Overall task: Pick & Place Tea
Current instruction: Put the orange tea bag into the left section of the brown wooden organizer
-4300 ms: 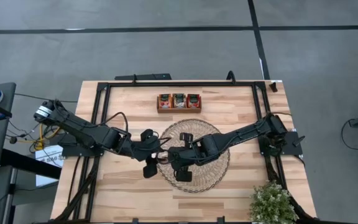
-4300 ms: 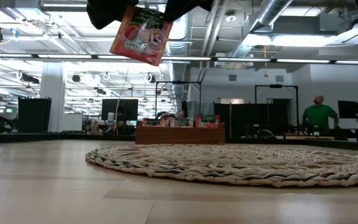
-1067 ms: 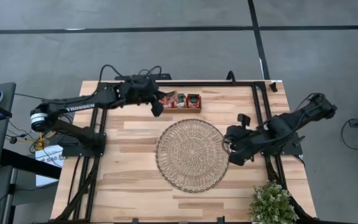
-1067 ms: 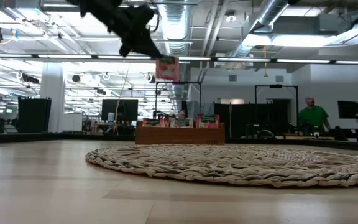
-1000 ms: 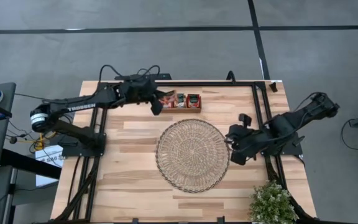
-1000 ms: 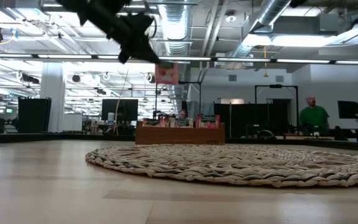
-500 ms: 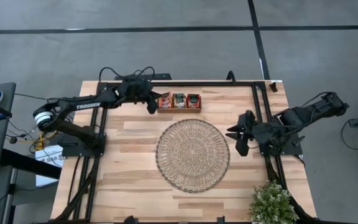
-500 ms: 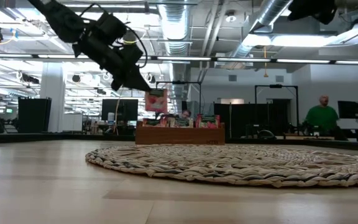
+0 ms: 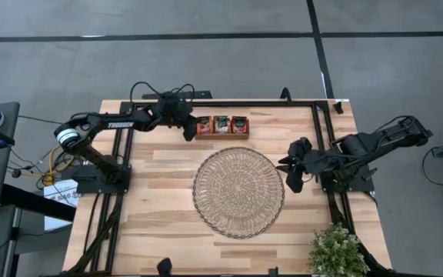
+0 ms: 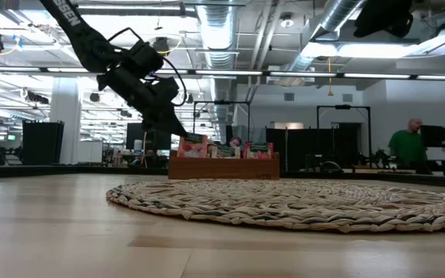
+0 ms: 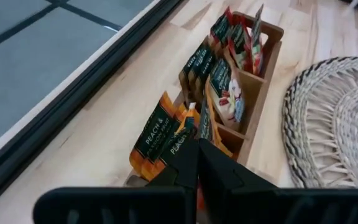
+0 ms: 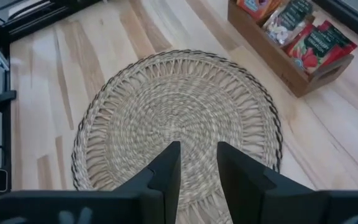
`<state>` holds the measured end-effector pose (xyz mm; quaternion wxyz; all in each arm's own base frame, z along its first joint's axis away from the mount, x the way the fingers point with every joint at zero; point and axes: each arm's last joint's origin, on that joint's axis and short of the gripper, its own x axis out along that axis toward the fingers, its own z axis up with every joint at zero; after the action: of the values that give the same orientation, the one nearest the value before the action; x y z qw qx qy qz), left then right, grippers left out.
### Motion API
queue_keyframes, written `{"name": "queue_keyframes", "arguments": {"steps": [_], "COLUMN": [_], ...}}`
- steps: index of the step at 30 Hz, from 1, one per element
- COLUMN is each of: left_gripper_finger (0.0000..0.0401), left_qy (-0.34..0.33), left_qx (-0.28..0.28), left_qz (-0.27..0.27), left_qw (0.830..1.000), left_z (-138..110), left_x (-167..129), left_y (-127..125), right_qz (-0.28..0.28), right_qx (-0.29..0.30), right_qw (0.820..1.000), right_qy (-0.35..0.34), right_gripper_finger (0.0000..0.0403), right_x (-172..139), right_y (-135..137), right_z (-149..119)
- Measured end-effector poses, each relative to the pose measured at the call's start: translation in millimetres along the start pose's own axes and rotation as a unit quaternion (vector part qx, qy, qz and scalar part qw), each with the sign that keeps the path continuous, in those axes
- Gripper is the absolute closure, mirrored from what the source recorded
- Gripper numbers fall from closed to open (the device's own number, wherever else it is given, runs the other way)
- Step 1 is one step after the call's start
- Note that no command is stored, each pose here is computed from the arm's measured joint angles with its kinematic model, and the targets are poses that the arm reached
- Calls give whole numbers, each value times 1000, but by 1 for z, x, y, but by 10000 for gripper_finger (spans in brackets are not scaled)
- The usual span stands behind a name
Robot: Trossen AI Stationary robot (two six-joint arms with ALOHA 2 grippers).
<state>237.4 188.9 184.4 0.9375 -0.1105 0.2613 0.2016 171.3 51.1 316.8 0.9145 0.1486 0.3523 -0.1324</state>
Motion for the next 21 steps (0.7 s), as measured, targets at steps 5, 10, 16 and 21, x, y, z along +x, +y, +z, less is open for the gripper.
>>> {"name": "queue_keyframes", "arguments": {"steps": [5, 10, 16, 21], "left_gripper_finger": [401, 401, 401, 401], "left_qy": [-2, 11, 11, 13], "left_qx": [1, -6, -6, -18], "left_qz": [-7, -19, -19, -19], "left_qw": [1000, 1000, 1000, 1000], "left_z": [0, -3, -3, -4], "left_x": [-2, -2, -2, -1], "left_y": [6, 6, 6, 6], "right_qz": [2, 6, -5, -5], "right_qx": [1, 3, 2, 5], "right_qw": [1000, 1000, 999, 998], "right_qy": [-9, -17, -35, -59], "right_gripper_finger": [306, 306, 306, 306], "right_x": [-4, -11, -24, -34], "right_y": [-2, -6, -15, -19], "right_z": [1, 0, -2, -4]}}
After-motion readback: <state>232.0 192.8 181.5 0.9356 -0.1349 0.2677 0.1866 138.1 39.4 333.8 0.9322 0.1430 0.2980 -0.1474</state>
